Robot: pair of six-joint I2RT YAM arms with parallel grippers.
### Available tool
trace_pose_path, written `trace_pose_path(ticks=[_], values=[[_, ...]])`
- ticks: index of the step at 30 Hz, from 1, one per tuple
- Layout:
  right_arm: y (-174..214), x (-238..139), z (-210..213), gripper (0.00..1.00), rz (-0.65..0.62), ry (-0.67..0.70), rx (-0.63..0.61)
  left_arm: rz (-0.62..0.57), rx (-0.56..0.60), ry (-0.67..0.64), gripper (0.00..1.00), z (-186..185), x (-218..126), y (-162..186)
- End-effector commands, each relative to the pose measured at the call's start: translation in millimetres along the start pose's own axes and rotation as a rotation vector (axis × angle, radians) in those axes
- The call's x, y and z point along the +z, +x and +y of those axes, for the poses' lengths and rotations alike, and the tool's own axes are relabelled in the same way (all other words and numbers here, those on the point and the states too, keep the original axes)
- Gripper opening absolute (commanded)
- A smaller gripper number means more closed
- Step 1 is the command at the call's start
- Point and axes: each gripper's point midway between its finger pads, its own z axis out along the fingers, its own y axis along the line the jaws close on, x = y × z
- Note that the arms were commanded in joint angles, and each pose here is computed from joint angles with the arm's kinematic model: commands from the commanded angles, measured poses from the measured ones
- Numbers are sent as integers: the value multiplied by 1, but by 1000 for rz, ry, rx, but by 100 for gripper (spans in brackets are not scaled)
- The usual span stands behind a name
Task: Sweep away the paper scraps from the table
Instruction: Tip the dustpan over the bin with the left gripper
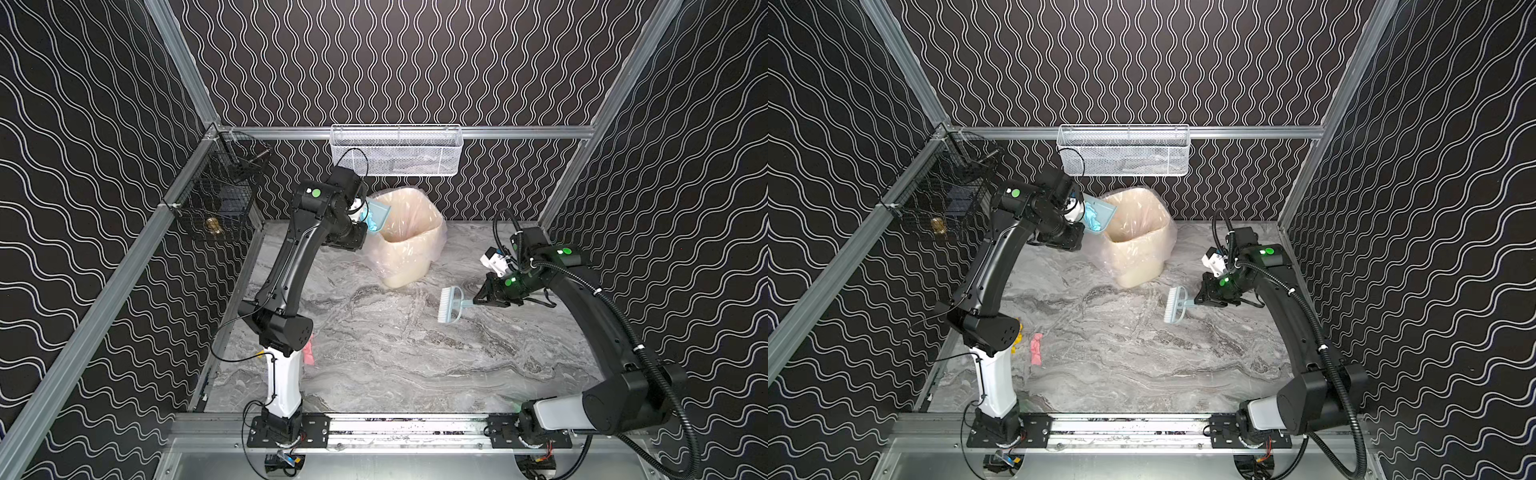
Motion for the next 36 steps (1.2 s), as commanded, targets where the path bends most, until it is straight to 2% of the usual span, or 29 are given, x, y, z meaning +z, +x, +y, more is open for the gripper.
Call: trace_pose_path(ticks=[1, 6, 8, 17, 36], values=[[6, 0, -3, 0, 26, 14, 0, 5, 54, -94, 0, 5, 0, 0], [9, 3, -4, 0, 39, 12, -4, -2, 118, -182, 0, -1, 5, -5], [11, 6, -4, 0, 45, 0, -2, -21, 155, -275, 0, 0, 1, -8], [22, 12, -1, 0, 55, -46, 9, -60, 289, -538, 0, -2, -3, -20], [40, 9, 1, 0, 46, -49, -5, -84, 579, -962, 0, -17, -21, -33]])
